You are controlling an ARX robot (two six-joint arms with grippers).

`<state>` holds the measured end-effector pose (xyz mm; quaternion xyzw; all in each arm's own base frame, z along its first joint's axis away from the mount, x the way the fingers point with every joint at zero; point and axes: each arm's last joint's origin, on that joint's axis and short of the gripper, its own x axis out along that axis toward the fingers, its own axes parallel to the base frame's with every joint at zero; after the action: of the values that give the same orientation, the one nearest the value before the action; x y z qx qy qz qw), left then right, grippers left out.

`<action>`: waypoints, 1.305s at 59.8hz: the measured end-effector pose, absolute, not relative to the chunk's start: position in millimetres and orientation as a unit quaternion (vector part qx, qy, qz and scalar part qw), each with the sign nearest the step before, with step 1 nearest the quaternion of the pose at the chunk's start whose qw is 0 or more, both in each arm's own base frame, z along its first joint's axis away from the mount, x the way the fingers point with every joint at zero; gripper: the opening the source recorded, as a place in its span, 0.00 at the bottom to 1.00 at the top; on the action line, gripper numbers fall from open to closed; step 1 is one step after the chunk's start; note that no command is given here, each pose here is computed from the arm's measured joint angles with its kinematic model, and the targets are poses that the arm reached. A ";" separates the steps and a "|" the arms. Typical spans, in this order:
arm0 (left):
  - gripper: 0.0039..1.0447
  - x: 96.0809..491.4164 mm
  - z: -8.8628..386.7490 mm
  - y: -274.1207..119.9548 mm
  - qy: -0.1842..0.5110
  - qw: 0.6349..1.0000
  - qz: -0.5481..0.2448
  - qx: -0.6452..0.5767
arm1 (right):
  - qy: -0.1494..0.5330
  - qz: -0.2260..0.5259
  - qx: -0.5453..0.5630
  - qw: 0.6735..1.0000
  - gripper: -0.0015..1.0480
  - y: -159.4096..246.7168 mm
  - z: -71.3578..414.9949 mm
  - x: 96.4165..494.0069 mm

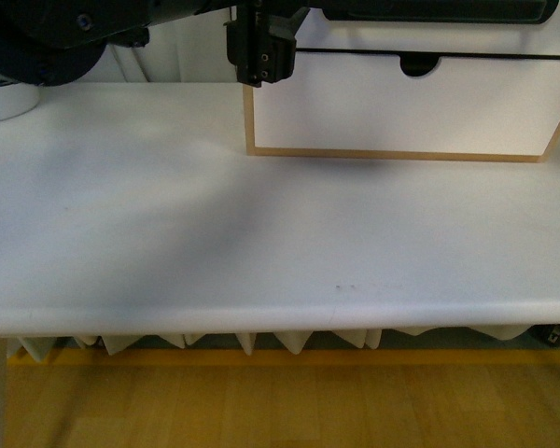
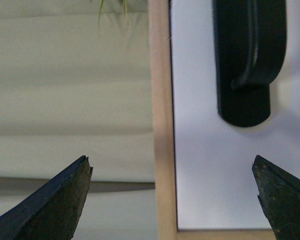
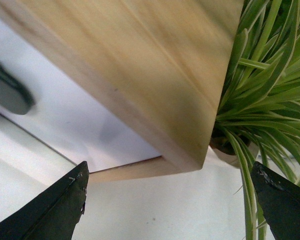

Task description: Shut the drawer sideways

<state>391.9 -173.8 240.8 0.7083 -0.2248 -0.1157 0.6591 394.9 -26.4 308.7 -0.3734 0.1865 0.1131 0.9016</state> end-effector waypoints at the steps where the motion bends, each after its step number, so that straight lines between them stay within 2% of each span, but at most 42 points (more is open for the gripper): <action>1: 0.94 390.7 241.9 -172.6 -0.226 0.660 -0.114 0.707 | 0.185 0.114 -0.372 0.903 0.91 -26.1 309.3 392.9; 10: 0.94 372.9 248.7 -151.1 -0.225 0.688 -0.099 0.683 | 0.153 0.101 -0.359 0.915 0.91 -22.5 317.5 363.2; 17: 0.94 355.7 249.1 -129.0 -0.210 0.727 -0.086 0.648 | 0.126 0.087 -0.341 0.928 0.91 -17.0 317.1 336.2; 29: 0.94 292.8 238.2 -65.4 -0.148 0.865 -0.070 0.475 | 0.081 0.016 -0.273 0.958 0.91 -3.6 288.2 248.3; 42: 0.94 223.6 214.3 -7.4 -0.088 0.933 -0.042 0.345 | 0.039 -0.083 -0.200 0.976 0.91 7.1 254.8 179.0; 58: 0.94 160.4 185.1 40.0 0.002 0.981 0.012 0.193 | 0.014 -0.125 -0.111 0.986 0.91 13.3 218.5 134.3; 73: 0.94 156.5 183.4 44.9 0.005 0.988 0.026 0.153 | 0.002 -0.125 -0.082 0.989 0.91 12.9 218.7 132.2; 78: 0.80 153.2 182.1 40.8 0.004 0.996 0.010 0.090 | 0.000 -0.037 -0.043 0.998 0.77 10.9 214.5 129.7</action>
<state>153.2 40.8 182.1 0.0897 0.0045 0.0099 0.9959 129.7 10.9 214.5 -0.0425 0.0000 -0.0374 0.9984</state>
